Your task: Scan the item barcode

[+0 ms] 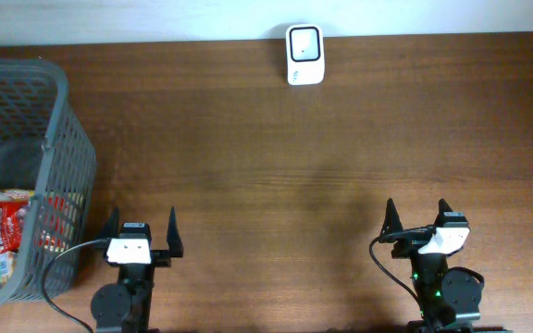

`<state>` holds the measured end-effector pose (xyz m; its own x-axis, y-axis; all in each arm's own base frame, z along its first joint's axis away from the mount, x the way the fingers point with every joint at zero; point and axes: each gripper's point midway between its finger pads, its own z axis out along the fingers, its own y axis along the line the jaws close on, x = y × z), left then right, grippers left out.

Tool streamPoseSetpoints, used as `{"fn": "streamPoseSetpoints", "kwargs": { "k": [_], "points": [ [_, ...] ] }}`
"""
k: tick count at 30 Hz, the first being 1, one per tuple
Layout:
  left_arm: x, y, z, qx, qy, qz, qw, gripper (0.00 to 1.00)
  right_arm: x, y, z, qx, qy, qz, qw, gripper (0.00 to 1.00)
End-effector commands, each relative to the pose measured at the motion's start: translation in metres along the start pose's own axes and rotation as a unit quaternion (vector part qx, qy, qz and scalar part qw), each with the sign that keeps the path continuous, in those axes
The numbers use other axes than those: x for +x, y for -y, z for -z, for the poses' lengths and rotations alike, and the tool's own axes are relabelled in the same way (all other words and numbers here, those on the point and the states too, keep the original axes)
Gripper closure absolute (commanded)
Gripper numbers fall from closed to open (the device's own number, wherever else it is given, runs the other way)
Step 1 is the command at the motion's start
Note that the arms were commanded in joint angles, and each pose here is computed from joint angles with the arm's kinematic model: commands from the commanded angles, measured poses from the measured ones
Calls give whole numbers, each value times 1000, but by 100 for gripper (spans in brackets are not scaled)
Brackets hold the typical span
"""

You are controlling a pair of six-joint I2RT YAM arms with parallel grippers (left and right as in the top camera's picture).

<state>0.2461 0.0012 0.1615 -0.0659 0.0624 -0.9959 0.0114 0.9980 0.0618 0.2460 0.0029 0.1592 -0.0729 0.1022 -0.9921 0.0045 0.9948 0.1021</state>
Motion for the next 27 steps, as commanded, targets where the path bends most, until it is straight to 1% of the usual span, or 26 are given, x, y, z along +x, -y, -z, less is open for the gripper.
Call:
{"fn": "streamPoseSetpoints", "kwargs": {
  "k": [1, 2, 3, 4, 5, 6, 7, 9, 10, 11, 12, 14, 16, 17, 19, 20, 21, 22, 23, 24, 25, 27],
  "points": [
    [-42, 39, 9, 115, 94, -22, 989, 1, 4, 1, 0, 2, -4, -2, 1000, 2],
    [-73, 55, 22, 163, 163, -42, 972, 1, 4, 1, 0, 2, -4, -2, 1000, 2],
    [-109, 58, 39, 169, 246, -64, 952, 1, 4, 1, 0, 2, -4, -2, 1000, 2],
    [-142, 57, 57, 159, 307, -78, 935, 1, 4, 1, 0, 2, -4, -2, 1000, 2],
    [-164, 55, 67, 155, 322, -82, 931, 1, 4, 1, 0, 2, -4, -2, 1000, 2],
    [-179, 54, 71, 155, 320, -83, 931, 1, 4, 1, 0, 2, -4, -2, 1000, 2],
    [-189, 54, 73, 152, 313, -93, 933, 1, 4, 1, 0, 2, -4, -2, 1000, 1],
    [-214, 52, 73, 137, 292, -144, 935, 1, 4, 1, 0, 2, -4, -2, 1000, 2],
    [-228, 45, 69, 119, 280, -147, 941, 1, 4, 1, 0, 2, -4, -2, 1000, 1],
    [-241, 37, 64, 103, 261, -140, 950, 1, 4, 1, 0, 2, -4, -2, 1000, 1],
    [-246, 35, 59, 104, 239, -136, 956, 1, 4, 1, 0, 2, -4, -2, 1000, 1],
    [-252, 36, 27, 134, 114, -115, 978, 1, 4, 1, 0, 2, -4, -2, 1000, 2],
    [-255, 51, 14, 195, 51, -101, 974, 1, 4, 1, 0, 2, -4, -2, 1000, 2],
    [-262, 53, 5, 207, 36, -105, 972, 1, 4, 1, 0, 2, -4, -2, 1000, 2],
    [-265, 34, -9, 159, -16, -98, 982, 1, 4, 1, 0, 2, -4, -2, 1000, 2],
    [-261, 19, -19, 123, -73, -84, 986, 1, 4, 1, 0, 2, -4, -2, 1000, 2],
    [-249, -3, -27, 70, -185, -61, 978, 1, 4, 1, 0, 2, -4, -2, 1000, 1],
    [-248, -2, -29, 77, -227, -56, 969, 1, 4, 1, 0, 2, -4, -2, 1000, 2],
    [-249, 0, -34, 87, -252, -52, 962, 1, 4, 1, 0, 2, -4, -2, 1000, 2],
    [-249, -4, -46, 78, -268, -42, 959, 1, 4, 1, 0, 2, -4, -2, 1000, 2],
    [-248, -19, -53, 33, -274, 9, 961, 1, 4, 1, 0, 2, -4, -2, 1000, 1],
    [-249, -76, -55, -68, -266, 91, 957, 1, 4, 1, 0, 2, -4, -2, 1000, 1]
  ]
}}
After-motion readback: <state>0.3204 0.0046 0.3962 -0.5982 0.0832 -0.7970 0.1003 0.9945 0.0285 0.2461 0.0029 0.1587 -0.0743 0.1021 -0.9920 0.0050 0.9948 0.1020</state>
